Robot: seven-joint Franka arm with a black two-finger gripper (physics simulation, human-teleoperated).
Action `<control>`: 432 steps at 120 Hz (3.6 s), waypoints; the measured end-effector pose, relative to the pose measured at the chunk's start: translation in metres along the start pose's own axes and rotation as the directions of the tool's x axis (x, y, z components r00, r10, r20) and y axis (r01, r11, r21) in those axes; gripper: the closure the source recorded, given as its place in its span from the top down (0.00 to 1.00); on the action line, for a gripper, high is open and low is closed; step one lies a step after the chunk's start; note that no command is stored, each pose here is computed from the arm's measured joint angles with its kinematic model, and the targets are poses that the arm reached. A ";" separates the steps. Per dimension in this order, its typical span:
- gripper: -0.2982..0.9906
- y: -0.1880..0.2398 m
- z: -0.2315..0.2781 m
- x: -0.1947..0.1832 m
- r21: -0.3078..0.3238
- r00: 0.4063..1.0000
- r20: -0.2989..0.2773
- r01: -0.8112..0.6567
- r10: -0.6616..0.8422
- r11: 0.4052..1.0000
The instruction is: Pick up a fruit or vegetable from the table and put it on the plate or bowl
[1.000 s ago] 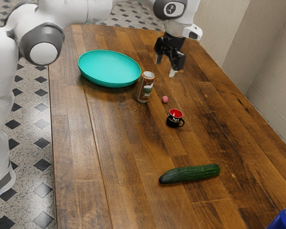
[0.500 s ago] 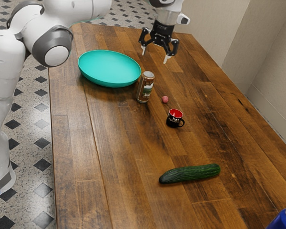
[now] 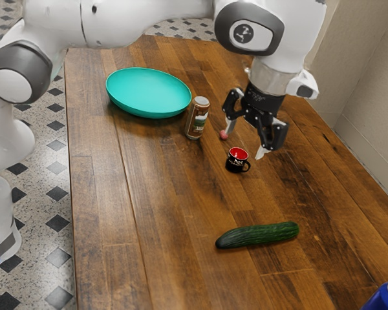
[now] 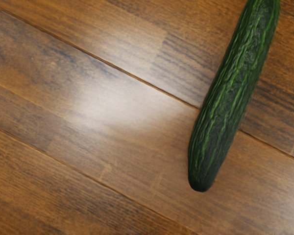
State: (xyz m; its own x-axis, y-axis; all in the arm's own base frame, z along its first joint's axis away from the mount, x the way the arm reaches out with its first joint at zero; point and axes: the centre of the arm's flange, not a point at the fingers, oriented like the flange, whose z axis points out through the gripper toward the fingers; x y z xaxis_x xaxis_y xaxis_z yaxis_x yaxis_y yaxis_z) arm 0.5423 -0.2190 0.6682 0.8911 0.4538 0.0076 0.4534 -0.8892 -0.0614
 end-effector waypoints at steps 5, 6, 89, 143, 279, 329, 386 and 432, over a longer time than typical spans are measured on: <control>0.77 0.013 0.016 0.002 0.021 1.000 0.007 -0.008 0.007 1.000; 0.77 0.015 0.019 0.002 0.023 1.000 0.008 -0.010 0.010 1.000; 0.77 0.094 0.159 0.010 -0.017 0.962 0.057 -0.268 0.269 0.963; 0.77 0.084 0.211 0.075 -0.091 0.957 0.037 -0.282 0.286 0.955; 0.41 0.083 0.256 0.103 -0.091 0.931 0.017 -0.363 0.365 0.928; 0.39 -0.013 0.038 0.103 -0.256 0.935 -0.192 -0.342 0.299 0.904; 0.38 -0.423 -0.065 0.168 -0.152 0.928 -0.198 0.290 -0.317 0.945; 0.37 -0.554 0.078 0.185 -0.056 0.836 0.005 0.548 -0.549 0.834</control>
State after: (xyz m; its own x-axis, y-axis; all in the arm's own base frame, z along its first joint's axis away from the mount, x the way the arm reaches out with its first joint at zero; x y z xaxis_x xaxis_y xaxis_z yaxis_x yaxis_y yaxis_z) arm 0.4542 0.3615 0.6259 0.4960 0.8676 0.0353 0.8680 -0.4965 0.0089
